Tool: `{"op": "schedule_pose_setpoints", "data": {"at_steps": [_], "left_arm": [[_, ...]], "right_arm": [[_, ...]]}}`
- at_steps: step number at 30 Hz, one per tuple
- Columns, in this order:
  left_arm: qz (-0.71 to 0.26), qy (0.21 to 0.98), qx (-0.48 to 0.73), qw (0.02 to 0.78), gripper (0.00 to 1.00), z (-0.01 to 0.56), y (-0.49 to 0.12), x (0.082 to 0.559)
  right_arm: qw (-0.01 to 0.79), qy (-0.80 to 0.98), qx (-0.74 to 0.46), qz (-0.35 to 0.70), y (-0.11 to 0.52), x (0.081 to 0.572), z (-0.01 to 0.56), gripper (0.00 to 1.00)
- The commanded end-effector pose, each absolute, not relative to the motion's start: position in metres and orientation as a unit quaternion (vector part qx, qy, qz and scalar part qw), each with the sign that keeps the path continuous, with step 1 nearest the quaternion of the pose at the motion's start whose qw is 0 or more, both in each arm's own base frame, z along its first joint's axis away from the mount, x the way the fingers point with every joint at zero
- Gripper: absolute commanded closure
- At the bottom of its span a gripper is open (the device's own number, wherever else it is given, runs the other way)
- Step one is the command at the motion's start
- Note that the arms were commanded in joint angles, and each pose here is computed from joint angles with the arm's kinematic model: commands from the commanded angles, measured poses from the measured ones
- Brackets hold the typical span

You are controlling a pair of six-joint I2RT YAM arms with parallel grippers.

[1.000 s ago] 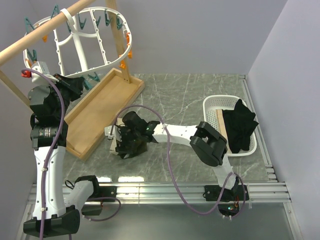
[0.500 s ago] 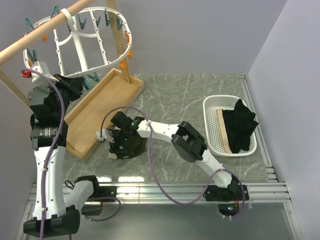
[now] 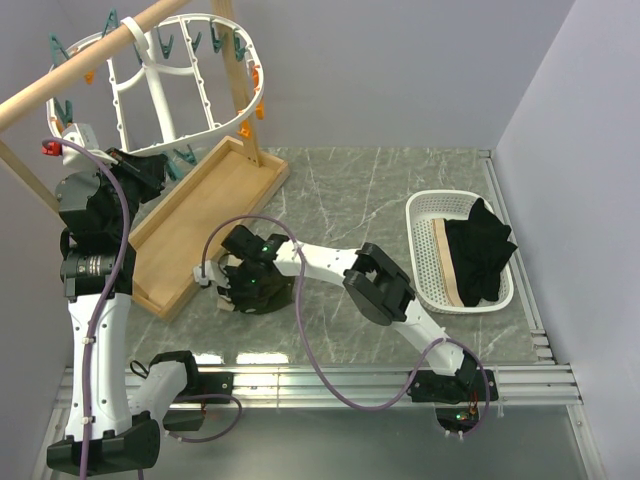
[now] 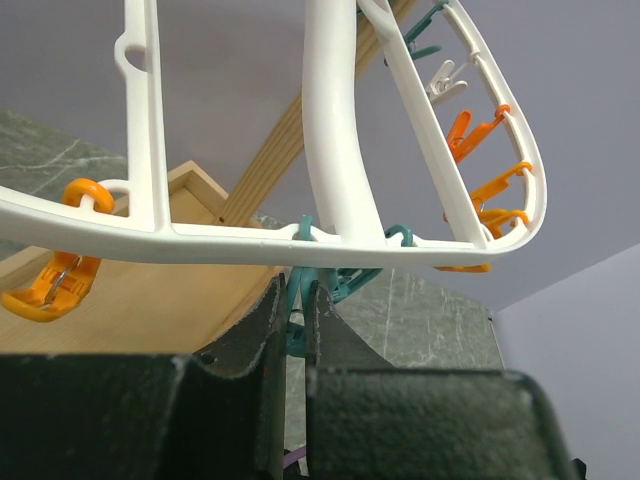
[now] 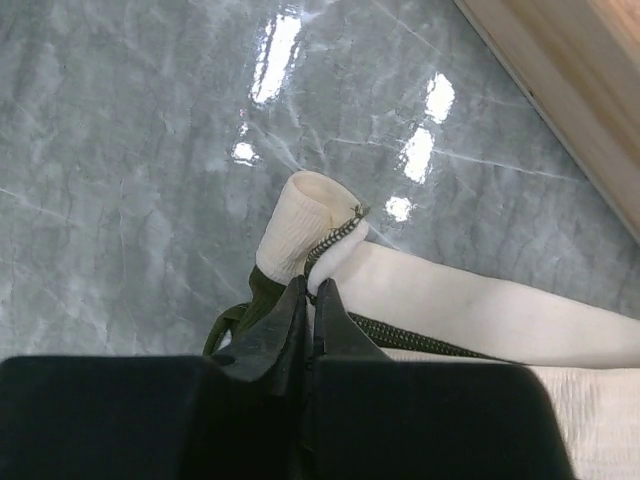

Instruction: Clip the underwear to the hanger

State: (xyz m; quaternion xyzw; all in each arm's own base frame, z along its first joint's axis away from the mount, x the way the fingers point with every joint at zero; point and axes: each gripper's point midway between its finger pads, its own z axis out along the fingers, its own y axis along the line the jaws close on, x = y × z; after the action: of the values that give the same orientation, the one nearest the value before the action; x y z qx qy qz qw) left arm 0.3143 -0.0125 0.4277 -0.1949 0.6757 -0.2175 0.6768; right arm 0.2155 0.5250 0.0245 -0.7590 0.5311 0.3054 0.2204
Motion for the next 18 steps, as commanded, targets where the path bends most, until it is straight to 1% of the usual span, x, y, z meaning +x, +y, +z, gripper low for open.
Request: {"op": "schedule_pose_setpoints", "data": {"at_steps": [1, 6, 9, 18], "left_arm": [[-0.215, 0.706, -0.192, 0.647, 1.0, 0.405, -0.017, 0.306], [-0.215, 0.707, -0.191, 0.645, 1.0, 0.405, -0.018, 0.305], [-0.214, 0.706, -0.188, 0.648, 1.0, 0.408, -0.017, 0.304], [-0.225, 0.708, -0.178, 0.645, 1.0, 0.408, -0.023, 0.303]], "right_arm": [[0.232, 0.541, -0.758, 0.281, 0.517, 0.222, 0.03, 1.0], [0.305, 0.544, -0.727, 0.287, 0.528, 0.235, 0.078, 1.0], [0.37, 0.539, -0.695, 0.298, 0.531, 0.248, 0.137, 1.0], [0.482, 0.526, -0.618, 0.33, 0.514, 0.284, 0.254, 1.0]]}}
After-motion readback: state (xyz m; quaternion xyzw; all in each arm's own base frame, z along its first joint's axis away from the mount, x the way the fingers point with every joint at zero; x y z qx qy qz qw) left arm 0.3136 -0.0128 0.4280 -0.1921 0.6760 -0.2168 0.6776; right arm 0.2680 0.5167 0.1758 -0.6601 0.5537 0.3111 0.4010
